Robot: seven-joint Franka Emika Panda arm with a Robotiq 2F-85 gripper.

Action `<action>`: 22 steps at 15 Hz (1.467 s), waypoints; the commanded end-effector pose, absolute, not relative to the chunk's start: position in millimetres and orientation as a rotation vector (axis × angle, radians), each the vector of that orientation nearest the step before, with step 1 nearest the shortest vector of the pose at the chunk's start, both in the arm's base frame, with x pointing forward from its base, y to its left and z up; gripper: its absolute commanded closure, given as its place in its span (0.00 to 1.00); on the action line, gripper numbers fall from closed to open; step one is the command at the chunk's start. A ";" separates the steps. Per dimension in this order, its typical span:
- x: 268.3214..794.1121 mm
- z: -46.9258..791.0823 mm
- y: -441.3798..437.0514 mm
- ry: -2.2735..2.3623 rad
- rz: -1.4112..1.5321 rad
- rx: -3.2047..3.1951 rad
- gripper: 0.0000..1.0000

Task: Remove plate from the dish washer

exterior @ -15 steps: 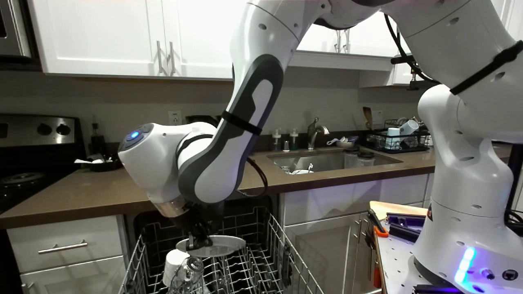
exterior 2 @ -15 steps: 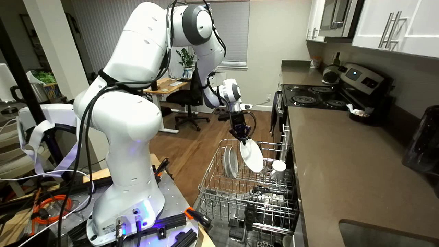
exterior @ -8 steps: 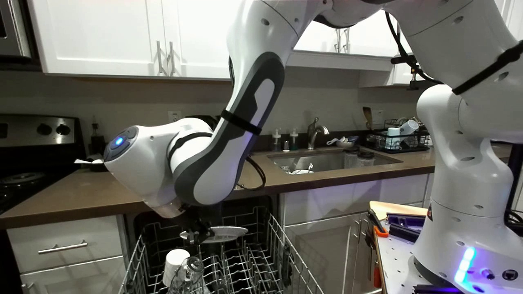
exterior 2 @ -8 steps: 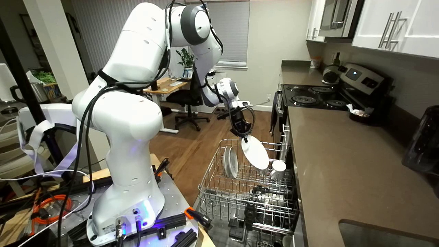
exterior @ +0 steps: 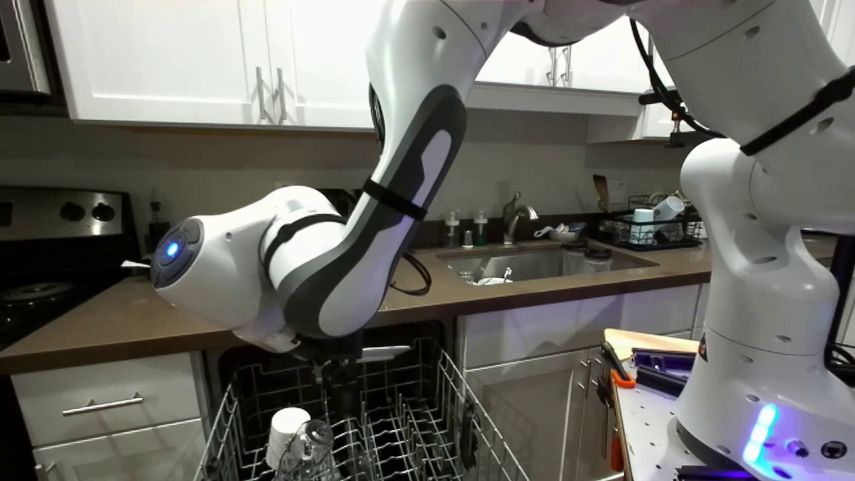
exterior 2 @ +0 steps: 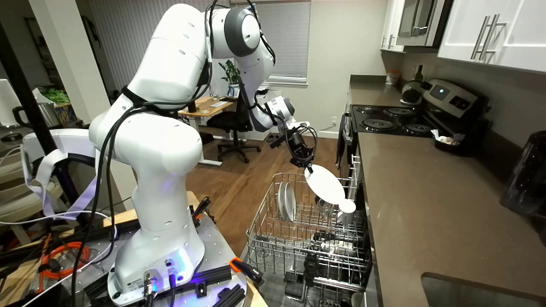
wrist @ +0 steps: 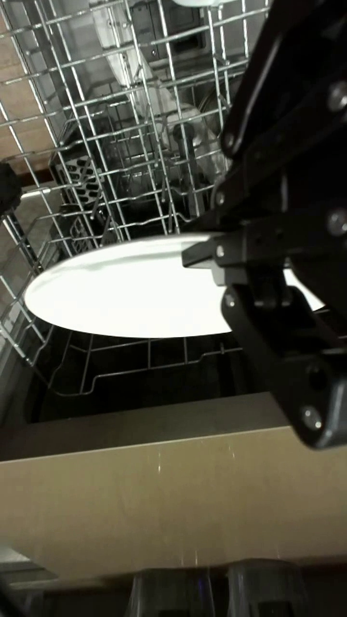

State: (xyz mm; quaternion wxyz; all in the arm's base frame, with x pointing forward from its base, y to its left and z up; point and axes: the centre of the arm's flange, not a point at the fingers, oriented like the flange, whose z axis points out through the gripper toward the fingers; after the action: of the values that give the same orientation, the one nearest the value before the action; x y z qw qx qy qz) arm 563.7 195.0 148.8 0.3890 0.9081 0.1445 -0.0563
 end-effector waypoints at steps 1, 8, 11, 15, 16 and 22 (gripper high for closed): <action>565.4 156.0 199.1 0.374 -0.113 2.297 0.94; 563.4 147.4 204.7 0.389 -0.123 2.343 0.93; 562.4 149.2 203.6 0.303 -0.168 2.227 0.95; 559.7 154.9 202.2 0.208 -0.200 2.092 0.95; 559.9 156.5 201.5 0.188 -0.198 2.054 0.95; 566.4 163.7 187.6 0.114 -0.151 1.896 0.95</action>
State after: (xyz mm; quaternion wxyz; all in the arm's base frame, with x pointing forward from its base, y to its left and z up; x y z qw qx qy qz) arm 559.3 193.6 157.7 0.5403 0.8350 0.0666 -0.0801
